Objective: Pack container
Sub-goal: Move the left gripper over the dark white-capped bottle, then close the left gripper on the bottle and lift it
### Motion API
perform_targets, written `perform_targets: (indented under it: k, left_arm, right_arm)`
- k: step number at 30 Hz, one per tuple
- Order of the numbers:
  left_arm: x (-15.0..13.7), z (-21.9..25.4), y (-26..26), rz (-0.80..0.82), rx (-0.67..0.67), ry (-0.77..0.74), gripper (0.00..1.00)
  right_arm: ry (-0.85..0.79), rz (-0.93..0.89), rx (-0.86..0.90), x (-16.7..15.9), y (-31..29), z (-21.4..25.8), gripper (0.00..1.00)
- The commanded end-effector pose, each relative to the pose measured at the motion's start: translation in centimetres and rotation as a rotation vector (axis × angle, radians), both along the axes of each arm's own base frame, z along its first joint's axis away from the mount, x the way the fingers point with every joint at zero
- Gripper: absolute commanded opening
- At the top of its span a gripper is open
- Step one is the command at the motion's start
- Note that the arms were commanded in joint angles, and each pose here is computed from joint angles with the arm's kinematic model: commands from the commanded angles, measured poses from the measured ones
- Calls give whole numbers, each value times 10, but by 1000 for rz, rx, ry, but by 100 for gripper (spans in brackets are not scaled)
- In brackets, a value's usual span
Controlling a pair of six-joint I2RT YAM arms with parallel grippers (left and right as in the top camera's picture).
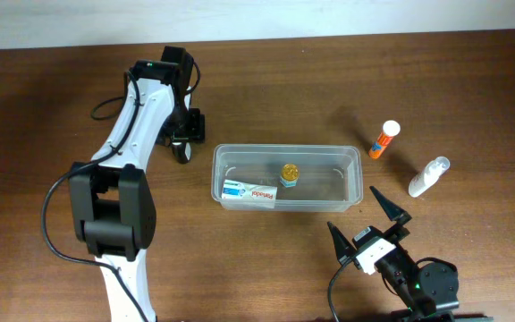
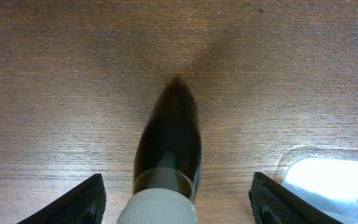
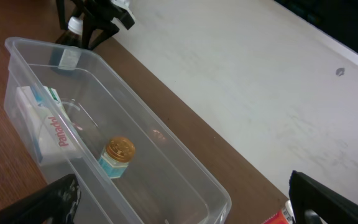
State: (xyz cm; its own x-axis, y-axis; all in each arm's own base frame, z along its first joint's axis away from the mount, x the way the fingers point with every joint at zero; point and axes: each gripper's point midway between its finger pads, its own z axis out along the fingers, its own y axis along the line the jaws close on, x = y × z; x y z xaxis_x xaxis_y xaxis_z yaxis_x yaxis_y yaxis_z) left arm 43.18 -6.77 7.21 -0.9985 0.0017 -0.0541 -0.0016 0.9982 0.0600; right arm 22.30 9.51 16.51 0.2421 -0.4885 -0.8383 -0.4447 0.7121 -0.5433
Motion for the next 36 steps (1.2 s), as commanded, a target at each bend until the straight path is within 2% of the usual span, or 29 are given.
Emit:
perform_targets:
  k: [1,12,17,21,26,30,36]
  left_arm:
    - [-3,-7,0,-20,-16,25,75]
    - [-7,-12,4,-11,-14,39,73]
    - [-7,-12,4,-11,-14,39,57]
    - [-7,-12,4,-11,-14,40,54]
    - [-7,-12,4,-11,-14,39,42]
    - [-7,-12,4,-12,-14,39,40]
    - [-7,-12,4,-11,-14,39,20]
  right_arm:
    - [4,-14,6,1,-3,-2,98]
    - [4,-14,6,1,-3,-2,98]
    - [4,-14,6,1,-3,-2,98]
    - [4,-14,6,1,-3,-2,98]
    - [4,-14,6,1,-3,-2,98]
    - [4,-14,6,1,-3,-2,98]
    - [4,-14,6,1,-3,-2,98]
